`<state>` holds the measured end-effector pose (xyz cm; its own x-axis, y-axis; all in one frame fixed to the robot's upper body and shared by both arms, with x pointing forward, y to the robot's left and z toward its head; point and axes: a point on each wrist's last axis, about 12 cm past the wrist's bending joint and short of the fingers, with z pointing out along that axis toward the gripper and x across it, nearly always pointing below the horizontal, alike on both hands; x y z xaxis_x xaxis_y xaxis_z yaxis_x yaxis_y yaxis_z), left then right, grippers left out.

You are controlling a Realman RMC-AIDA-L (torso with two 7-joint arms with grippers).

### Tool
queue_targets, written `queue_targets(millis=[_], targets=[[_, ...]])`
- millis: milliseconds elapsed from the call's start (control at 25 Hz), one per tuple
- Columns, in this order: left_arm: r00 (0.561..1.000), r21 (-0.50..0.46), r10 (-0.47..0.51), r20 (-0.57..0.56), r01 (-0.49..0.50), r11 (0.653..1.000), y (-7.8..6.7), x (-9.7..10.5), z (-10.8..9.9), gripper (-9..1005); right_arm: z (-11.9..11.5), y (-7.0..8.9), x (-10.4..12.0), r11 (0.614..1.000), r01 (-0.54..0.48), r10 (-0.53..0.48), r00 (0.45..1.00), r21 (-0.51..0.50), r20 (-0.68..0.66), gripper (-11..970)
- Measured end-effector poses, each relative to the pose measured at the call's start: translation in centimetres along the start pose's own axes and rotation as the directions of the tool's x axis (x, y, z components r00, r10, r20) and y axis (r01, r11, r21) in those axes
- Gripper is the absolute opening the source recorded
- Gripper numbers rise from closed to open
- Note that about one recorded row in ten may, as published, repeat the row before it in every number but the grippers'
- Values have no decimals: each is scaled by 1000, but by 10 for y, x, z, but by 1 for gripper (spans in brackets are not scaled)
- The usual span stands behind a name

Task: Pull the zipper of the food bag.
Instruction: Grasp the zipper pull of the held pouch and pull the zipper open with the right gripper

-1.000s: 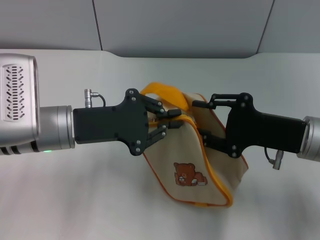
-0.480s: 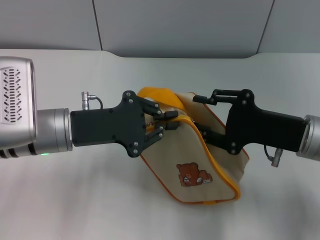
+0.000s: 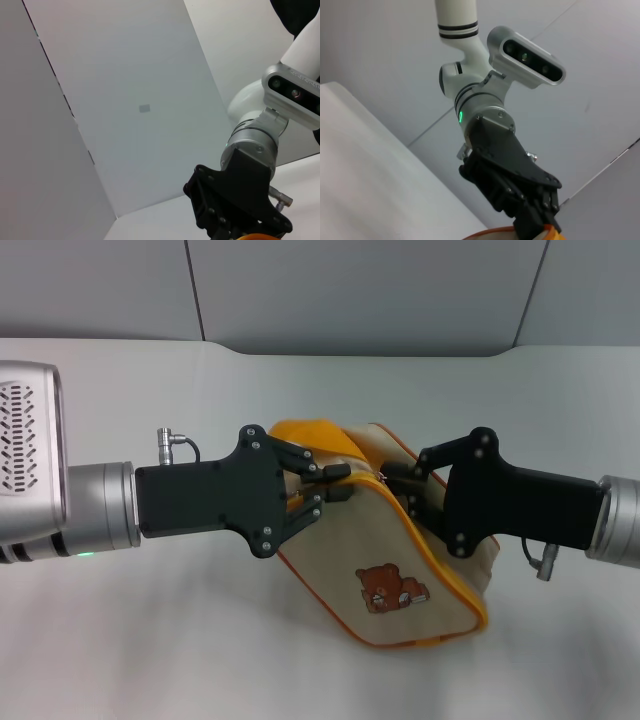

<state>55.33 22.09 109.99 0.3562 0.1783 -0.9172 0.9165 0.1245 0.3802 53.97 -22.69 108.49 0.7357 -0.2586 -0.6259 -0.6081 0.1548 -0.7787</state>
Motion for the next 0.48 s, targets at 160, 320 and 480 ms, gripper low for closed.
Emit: queue_targets(millis=[160, 320, 480], targets=[[1000, -2, -3, -2, 3, 1000, -2, 1, -2, 90, 3, 3, 2, 1000, 2, -2, 1000, -28, -18, 109], [1000, -11, 0, -4, 0, 1000, -3, 2, -3, 90, 4, 3, 3, 999, 3, -4, 1000, -36, -27, 13], [1000, -48, -13, -4, 12, 999, -5, 5, -9, 90, 0, 5, 4, 999, -5, 4, 999, -33, -35, -2]])
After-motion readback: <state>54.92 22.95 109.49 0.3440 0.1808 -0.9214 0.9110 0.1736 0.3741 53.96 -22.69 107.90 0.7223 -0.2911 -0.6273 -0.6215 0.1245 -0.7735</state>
